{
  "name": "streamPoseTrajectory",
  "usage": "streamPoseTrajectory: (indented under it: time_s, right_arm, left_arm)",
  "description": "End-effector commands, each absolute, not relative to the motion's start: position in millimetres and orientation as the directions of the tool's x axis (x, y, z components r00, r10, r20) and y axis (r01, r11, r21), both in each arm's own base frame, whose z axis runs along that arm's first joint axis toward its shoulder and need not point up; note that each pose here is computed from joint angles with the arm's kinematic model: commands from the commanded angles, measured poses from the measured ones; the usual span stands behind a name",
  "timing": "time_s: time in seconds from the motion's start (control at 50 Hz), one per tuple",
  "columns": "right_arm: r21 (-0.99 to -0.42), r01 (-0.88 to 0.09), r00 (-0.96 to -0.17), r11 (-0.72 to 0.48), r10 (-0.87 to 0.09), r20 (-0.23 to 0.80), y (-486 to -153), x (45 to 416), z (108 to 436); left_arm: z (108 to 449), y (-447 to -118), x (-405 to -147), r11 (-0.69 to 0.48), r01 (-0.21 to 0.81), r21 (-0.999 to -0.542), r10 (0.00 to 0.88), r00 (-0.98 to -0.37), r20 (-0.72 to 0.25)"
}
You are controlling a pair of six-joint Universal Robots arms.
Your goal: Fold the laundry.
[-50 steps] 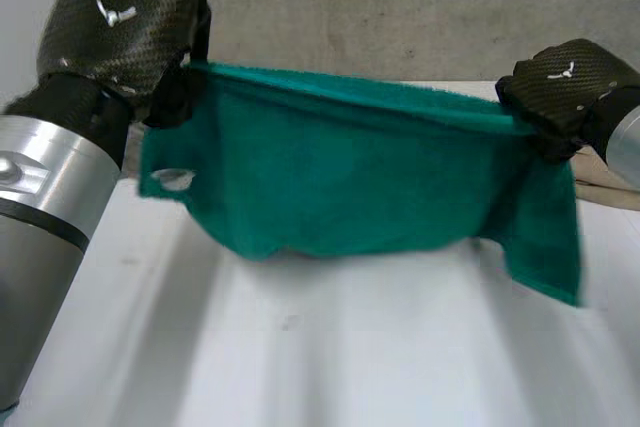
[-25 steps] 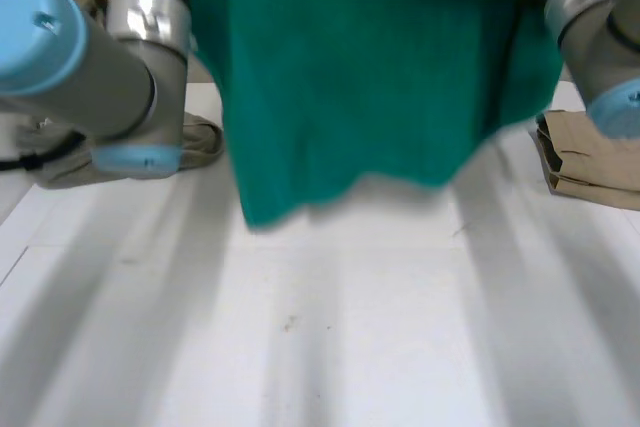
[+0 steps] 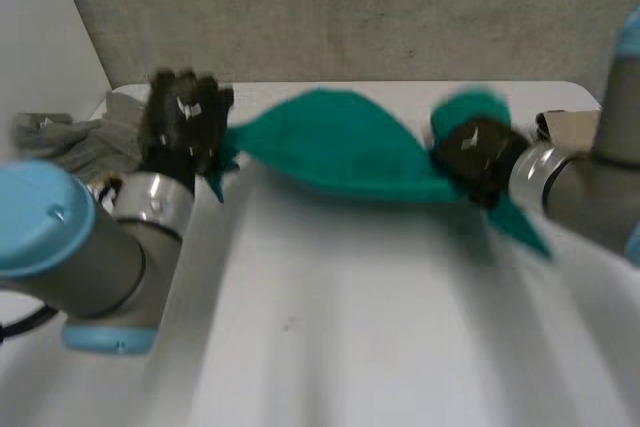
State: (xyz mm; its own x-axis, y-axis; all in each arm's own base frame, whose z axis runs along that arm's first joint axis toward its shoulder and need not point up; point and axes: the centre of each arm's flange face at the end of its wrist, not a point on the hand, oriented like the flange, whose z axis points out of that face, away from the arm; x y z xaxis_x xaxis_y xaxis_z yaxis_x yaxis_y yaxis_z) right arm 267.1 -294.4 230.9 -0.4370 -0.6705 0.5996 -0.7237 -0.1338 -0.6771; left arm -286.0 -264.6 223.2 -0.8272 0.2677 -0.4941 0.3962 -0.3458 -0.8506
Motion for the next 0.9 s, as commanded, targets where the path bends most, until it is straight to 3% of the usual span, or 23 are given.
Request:
streamPoseTrajectory:
  time_s: [0.02,0.2,0.3,0.38,0.62,0.9]
  right_arm:
    - [-0.753,-0.657,-0.544,-0.037,-0.668,0.508,-305,270,168]
    - [-0.85,-0.515,-0.688,0.108,-0.644,0.335,-289,261,163]
    - [-0.891,-0.364,-0.816,0.271,-0.555,0.164,-283,231,168]
    - [-0.896,-0.254,-0.873,0.363,-0.484,0.051,-273,211,170]
    - [-0.918,-0.112,-0.929,0.381,-0.369,-0.04,-253,161,193]
    - [-0.838,-0.083,-0.913,0.539,-0.378,-0.153,-231,159,153]
  left_arm:
    - [164,-261,-285,-0.218,0.466,-0.857,0.35,-0.783,-0.515]
    - [188,-262,-273,-0.218,0.455,-0.863,0.317,-0.803,-0.504]
    - [198,-260,-270,-0.226,0.433,-0.872,0.307,-0.818,-0.486]
    - [202,-259,-269,-0.231,0.423,-0.876,0.305,-0.823,-0.478]
    - [207,-258,-264,-0.223,0.408,-0.885,0.299,-0.836,-0.461]
    - [205,-254,-263,-0.186,0.388,-0.903,0.322,-0.844,-0.429]
